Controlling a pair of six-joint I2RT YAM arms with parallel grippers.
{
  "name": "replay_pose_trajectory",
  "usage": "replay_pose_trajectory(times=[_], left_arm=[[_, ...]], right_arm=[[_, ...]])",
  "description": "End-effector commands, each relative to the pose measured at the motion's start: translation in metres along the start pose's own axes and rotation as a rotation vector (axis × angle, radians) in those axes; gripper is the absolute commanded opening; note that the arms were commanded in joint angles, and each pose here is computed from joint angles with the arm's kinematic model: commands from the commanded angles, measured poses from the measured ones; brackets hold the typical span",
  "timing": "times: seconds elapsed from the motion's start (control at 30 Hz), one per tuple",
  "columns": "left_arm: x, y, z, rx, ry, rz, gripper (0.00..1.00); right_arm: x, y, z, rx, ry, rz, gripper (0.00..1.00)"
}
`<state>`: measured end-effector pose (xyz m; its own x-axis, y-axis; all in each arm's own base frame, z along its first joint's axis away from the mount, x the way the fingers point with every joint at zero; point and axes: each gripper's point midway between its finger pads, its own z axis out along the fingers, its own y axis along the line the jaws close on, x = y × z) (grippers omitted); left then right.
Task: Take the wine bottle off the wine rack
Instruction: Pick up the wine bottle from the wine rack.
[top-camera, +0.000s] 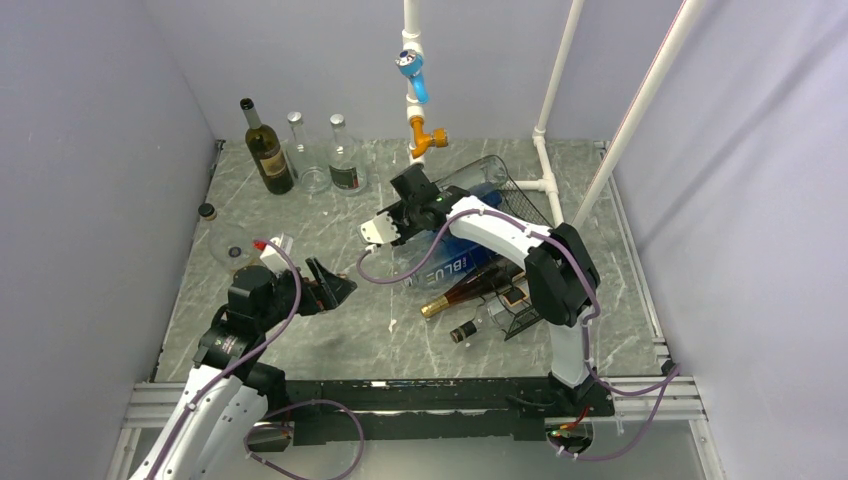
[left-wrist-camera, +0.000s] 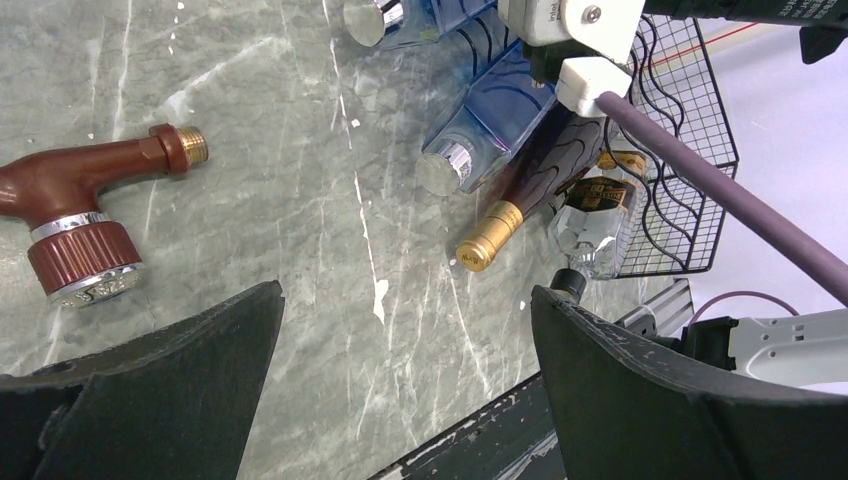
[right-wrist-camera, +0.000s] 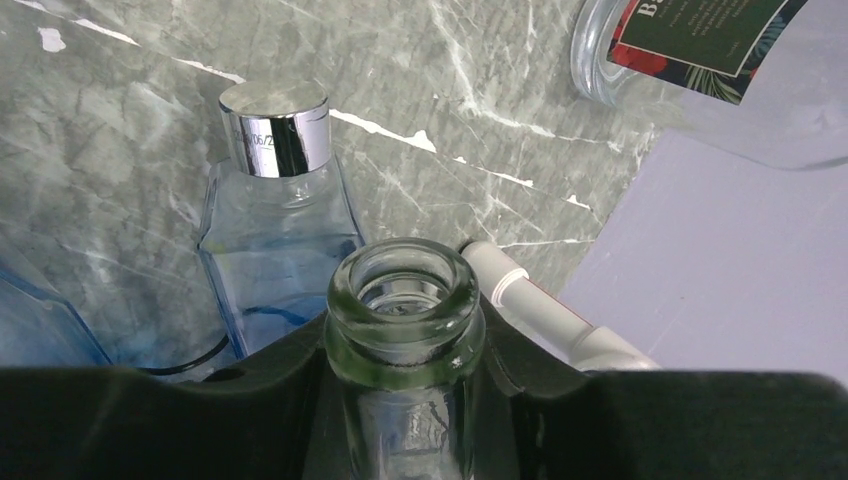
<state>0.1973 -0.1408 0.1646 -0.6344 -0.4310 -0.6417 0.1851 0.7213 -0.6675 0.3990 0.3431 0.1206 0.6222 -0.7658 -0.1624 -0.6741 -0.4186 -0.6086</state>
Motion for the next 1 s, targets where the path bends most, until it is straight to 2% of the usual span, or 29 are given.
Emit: replay_pose_trajectory(times=[0.0,0.17,0.27,0.7,0.97], left_arm=[[-0.003,-0.003,-0.002,0.012,-0.022,0.018,0.99],[-0.005,-0.004,-0.003,0.013,-0.025,0.022,0.99],[-0.005,-0.005,-0.003,0.018,-0.027,0.022,0.99],[-0.007,-0.009,-0.004,0.032,-0.024,0.022,0.99],[-0.009,-0.013,-0.003,0.042,-0.023,0.022,0.99]], right_arm=[[0.003,-0.002,0.001,0.007,0.014,-0.006,0.29],[-0.007,-0.014,-0.021,0.036,-0.020,0.011,0.08],[-0.012,-0.024,-0.041,0.064,-0.041,0.031,0.00],[-0.028,-0.031,-0.108,0.137,-0.190,0.159,0.00],[-0.022,-0.042,-0.157,0.177,-0.322,0.302,0.00]])
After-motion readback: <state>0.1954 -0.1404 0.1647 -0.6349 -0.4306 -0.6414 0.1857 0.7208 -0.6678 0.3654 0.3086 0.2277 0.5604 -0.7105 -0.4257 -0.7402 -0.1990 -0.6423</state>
